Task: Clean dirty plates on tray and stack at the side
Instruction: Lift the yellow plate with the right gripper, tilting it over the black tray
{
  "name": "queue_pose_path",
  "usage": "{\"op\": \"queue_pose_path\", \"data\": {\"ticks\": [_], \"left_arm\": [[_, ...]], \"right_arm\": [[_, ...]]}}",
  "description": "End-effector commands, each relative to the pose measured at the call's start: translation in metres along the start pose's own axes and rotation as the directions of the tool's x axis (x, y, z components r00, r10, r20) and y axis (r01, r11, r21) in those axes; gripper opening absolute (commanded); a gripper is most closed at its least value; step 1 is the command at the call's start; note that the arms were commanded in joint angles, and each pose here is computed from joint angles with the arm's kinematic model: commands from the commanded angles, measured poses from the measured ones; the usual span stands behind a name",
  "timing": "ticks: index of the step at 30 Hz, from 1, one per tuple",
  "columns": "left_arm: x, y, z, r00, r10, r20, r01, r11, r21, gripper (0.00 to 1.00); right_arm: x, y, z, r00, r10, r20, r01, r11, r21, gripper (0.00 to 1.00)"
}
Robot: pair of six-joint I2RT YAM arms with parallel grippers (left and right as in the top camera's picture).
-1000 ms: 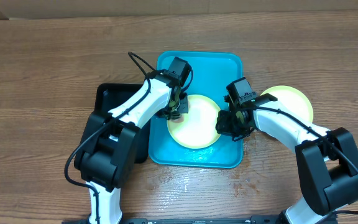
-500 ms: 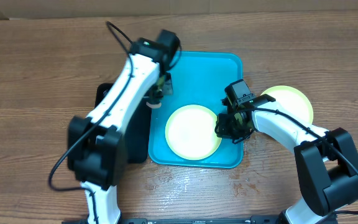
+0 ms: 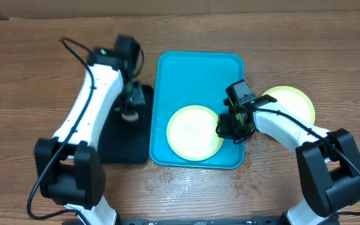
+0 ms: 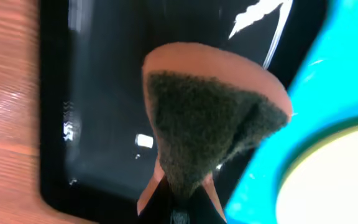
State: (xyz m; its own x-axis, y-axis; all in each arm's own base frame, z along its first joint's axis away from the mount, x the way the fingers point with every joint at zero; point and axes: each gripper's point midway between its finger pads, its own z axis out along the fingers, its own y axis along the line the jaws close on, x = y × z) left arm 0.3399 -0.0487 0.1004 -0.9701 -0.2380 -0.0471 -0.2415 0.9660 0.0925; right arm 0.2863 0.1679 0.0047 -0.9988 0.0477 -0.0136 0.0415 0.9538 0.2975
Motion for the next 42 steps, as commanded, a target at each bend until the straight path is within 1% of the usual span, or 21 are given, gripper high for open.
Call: {"op": "queue_pose_path", "data": {"ticks": [1, 3, 4, 7, 8, 11, 12, 15, 17, 19, 22, 23, 24, 28, 32, 36, 39, 40, 42], "left_arm": [[0.021, 0.000, 0.038, 0.998, 0.024, -0.065, -0.024, 1.000, 0.002, 0.04], [0.022, 0.000, 0.044, 0.998, 0.024, -0.064, -0.023, 1.000, 0.002, 0.04], [0.022, 0.000, 0.044, 0.998, 0.023, -0.061, -0.023, 1.000, 0.003, 0.11], [0.019, -0.002, 0.038, 0.998, 0.023, -0.051, -0.022, 1.000, 0.016, 0.39], [0.018, -0.004, 0.035, 0.998, 0.025, -0.051, -0.024, 0.999, 0.030, 0.43], [0.014, -0.004, 0.016, 0.999, 0.022, -0.038, -0.019, 0.997, 0.074, 0.51], [0.011, -0.003, 0.006, 1.000, 0.017, -0.020, -0.015, 0.995, 0.095, 0.52], [0.000, 0.004, -0.031, 0.998, -0.021, 0.053, 0.011, 0.986, 0.167, 0.52], [-0.006, 0.015, -0.065, 0.990, -0.070, 0.123, 0.041, 0.974, 0.224, 0.55], [-0.009, 0.026, -0.097, 0.976, -0.103, 0.190, 0.048, 0.961, 0.273, 0.60], [-0.001, 0.049, -0.147, 0.942, -0.148, 0.300, 0.043, 0.943, 0.330, 0.75], [0.004, 0.057, -0.160, 0.930, -0.163, 0.329, 0.047, 0.942, 0.333, 0.85], [0.012, 0.066, -0.174, 0.914, -0.176, 0.365, 0.046, 0.940, 0.337, 1.00], [0.036, 0.084, -0.202, 0.873, -0.215, 0.438, 0.053, 0.935, 0.352, 1.00], [0.057, 0.089, -0.219, 0.849, -0.222, 0.480, 0.041, 0.932, 0.359, 1.00], [0.067, 0.091, -0.226, 0.837, -0.227, 0.499, 0.035, 0.931, 0.364, 1.00], [0.071, 0.092, -0.226, 0.839, -0.226, 0.495, 0.036, 0.931, 0.363, 1.00], [0.072, 0.092, -0.224, 0.844, -0.224, 0.487, 0.039, 0.932, 0.361, 1.00], [0.072, 0.092, -0.222, 0.850, -0.222, 0.477, 0.042, 0.932, 0.359, 1.00]], "right_arm": [[-0.004, -0.021, 0.003, 0.999, 0.022, 0.031, -0.024, 0.995, 0.093, 0.04], [-0.004, -0.021, 0.003, 0.999, 0.022, 0.030, -0.024, 0.995, 0.094, 0.04], [-0.004, -0.021, 0.003, 0.999, 0.022, 0.030, -0.024, 0.995, 0.094, 0.04], [-0.004, -0.021, 0.003, 0.999, 0.022, 0.031, -0.024, 0.995, 0.094, 0.04], [-0.004, -0.021, 0.003, 0.999, 0.022, 0.031, -0.024, 0.995, 0.094, 0.04], [-0.004, -0.021, 0.003, 0.999, 0.022, 0.031, -0.024, 0.995, 0.094, 0.04], [-0.005, -0.020, 0.003, 0.999, 0.020, 0.035, -0.024, 0.995, 0.092, 0.04], [-0.009, -0.018, 0.003, 0.998, 0.016, 0.053, -0.020, 0.996, 0.082, 0.05], [-0.014, -0.015, 0.003, 0.997, 0.028, 0.073, -0.033, 0.997, 0.071, 0.08], [-0.016, -0.010, 0.003, 0.997, 0.030, 0.073, -0.033, 0.998, 0.044, 0.04], [-0.017, 0.005, -0.006, 0.999, -0.006, 0.051, 0.006, 1.000, -0.014, 0.04], [-0.019, 0.009, -0.012, 0.998, -0.011, 0.055, 0.012, 1.000, -0.015, 0.04], [-0.023, 0.016, -0.021, 0.997, -0.029, 0.069, 0.030, 0.999, -0.018, 0.04], [-0.041, 0.042, -0.059, 0.975, -0.155, 0.161, 0.155, 0.988, 0.013, 0.04], [-0.060, 0.077, -0.097, 0.915, -0.292, 0.279, 0.271, 0.956, 0.113, 0.04], [-0.071, 0.116, -0.110, 0.819, -0.412, 0.400, 0.360, 0.911, 0.202, 0.04], [-0.069, 0.146, -0.112, 0.748, -0.472, 0.467, 0.403, 0.882, 0.245, 0.04], [-0.066, 0.164, -0.115, 0.699, -0.502, 0.509, 0.418, 0.865, 0.278, 0.04], [-0.066, 0.180, -0.122, 0.643, -0.521, 0.561, 0.411, 0.853, 0.321, 0.04]]}}
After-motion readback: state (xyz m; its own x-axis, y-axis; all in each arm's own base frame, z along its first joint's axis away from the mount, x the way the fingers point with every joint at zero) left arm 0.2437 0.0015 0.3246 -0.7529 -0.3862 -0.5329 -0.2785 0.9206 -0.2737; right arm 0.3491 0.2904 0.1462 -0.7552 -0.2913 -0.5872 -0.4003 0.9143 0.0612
